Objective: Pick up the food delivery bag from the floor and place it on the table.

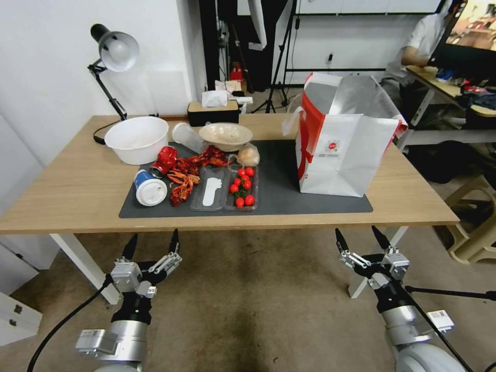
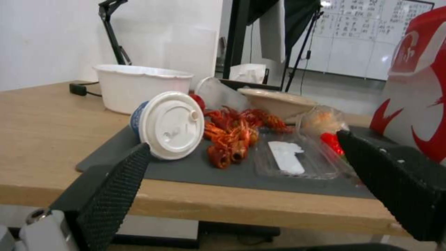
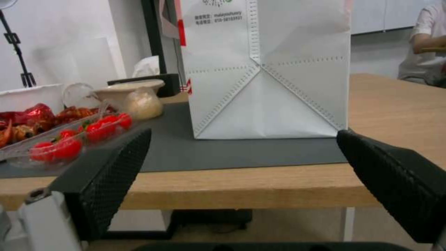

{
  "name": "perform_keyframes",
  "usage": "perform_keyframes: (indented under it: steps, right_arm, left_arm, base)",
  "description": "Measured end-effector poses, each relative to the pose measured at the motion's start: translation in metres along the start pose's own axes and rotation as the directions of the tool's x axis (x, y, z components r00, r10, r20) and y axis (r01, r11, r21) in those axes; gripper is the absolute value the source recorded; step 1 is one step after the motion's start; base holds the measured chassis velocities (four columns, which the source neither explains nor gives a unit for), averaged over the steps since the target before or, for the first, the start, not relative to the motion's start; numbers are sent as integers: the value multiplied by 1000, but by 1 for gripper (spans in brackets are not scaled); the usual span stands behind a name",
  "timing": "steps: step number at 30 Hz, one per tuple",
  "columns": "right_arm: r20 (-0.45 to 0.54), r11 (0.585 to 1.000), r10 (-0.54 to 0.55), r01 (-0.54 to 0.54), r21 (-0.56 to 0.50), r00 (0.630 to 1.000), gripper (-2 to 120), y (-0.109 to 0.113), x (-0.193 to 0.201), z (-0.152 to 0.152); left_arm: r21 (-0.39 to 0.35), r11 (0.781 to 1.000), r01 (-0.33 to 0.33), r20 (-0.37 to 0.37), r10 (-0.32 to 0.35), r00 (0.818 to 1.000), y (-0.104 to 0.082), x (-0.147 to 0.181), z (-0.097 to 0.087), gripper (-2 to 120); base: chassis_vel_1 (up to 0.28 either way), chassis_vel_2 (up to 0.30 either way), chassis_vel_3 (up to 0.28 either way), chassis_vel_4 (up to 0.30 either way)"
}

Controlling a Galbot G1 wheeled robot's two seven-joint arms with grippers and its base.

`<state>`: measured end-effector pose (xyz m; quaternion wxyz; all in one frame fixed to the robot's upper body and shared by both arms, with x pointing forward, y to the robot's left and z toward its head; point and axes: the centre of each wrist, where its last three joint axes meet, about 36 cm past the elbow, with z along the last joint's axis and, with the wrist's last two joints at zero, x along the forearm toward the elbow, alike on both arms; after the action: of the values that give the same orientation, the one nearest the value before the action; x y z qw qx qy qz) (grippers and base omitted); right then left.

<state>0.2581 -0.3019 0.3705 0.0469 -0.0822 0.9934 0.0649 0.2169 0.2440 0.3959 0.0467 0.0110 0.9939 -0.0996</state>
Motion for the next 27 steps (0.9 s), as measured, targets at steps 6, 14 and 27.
perform_keyframes:
  steps: [6, 14, 27]
  right_arm:
    - [-5, 1000, 5, -5, -1, 1000, 100, -2, -1, 3]
    - [-2, 1000, 7, -7, -9, 1000, 100, -3, -2, 3]
    - [3, 1000, 13, -13, -9, 1000, 100, -4, -2, 1]
  left_arm:
    - [-25, 1000, 7, -21, -8, 1000, 4, 2, 3, 100]
    - [-43, 999, 14, -37, -16, 999, 6, 1, 2, 100]
    - [-51, 999, 19, -38, -21, 999, 9, 3, 2, 100]
  base:
    - [0, 0, 0, 0]
    - [0, 0, 0, 0]
    - [0, 0, 0, 0]
